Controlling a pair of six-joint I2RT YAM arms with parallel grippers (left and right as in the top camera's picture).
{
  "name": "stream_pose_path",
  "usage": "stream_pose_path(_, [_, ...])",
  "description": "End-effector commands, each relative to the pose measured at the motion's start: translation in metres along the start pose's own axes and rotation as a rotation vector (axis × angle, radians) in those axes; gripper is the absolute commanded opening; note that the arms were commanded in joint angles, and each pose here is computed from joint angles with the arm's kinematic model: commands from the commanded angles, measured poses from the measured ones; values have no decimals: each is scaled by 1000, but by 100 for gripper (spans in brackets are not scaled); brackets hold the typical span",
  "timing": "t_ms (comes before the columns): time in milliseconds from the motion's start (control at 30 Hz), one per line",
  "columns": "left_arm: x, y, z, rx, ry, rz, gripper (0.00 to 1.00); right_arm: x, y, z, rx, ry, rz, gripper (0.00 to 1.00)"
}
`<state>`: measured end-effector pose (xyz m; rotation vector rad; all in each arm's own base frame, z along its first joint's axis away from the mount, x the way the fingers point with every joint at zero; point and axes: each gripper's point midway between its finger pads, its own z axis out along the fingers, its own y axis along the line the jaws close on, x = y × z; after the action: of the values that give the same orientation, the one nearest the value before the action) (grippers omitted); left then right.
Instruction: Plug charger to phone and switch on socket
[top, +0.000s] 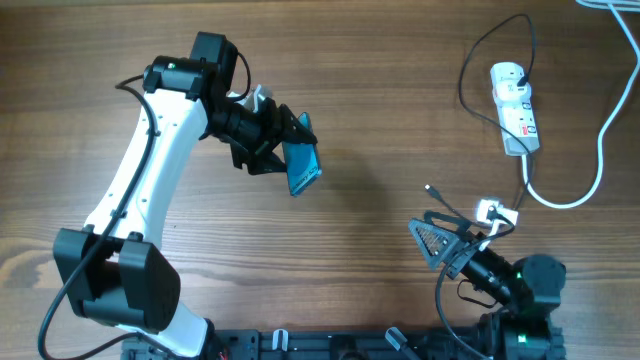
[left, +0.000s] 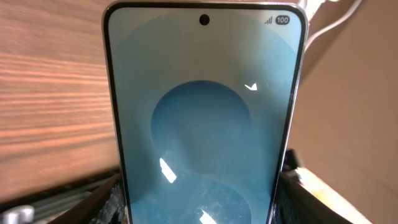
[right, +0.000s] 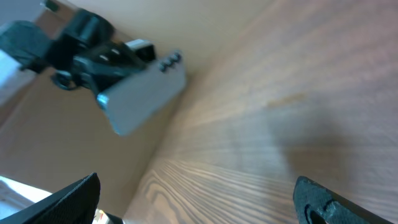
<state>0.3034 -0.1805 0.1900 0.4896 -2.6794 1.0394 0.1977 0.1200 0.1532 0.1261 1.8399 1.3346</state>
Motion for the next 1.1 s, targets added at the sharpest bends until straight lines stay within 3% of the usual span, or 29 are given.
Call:
stream_pose_path(0, [22, -39, -10, 199, 119, -50, 41, 14, -25, 5, 71, 76, -58, 100])
stream_pose_path(200, [13, -45, -11, 219, 89, -37, 44, 28, 3, 16, -15, 155, -75, 100])
stream_pose_path(433, [-23, -43, -10, 168, -79, -6, 48, -14, 45, 31, 19, 66, -201, 99])
stream_pose_path(633, [-32, -43, -11, 161, -118, -61, 47, -25, 62, 92, 82, 164, -373, 100])
stream_pose_path(767, [-34, -41, -11, 151, -129, -65, 47, -27, 84, 142, 61, 12, -468, 100])
stream_pose_path(1000, [-37, -38, -11, 135, -146, -67, 47, -28, 93, 200, 77, -31, -403, 99])
stream_pose_path(1067, [-37, -38, -11, 134, -146, -67, 47, -32, 97, 212, 73, -35, -402, 93])
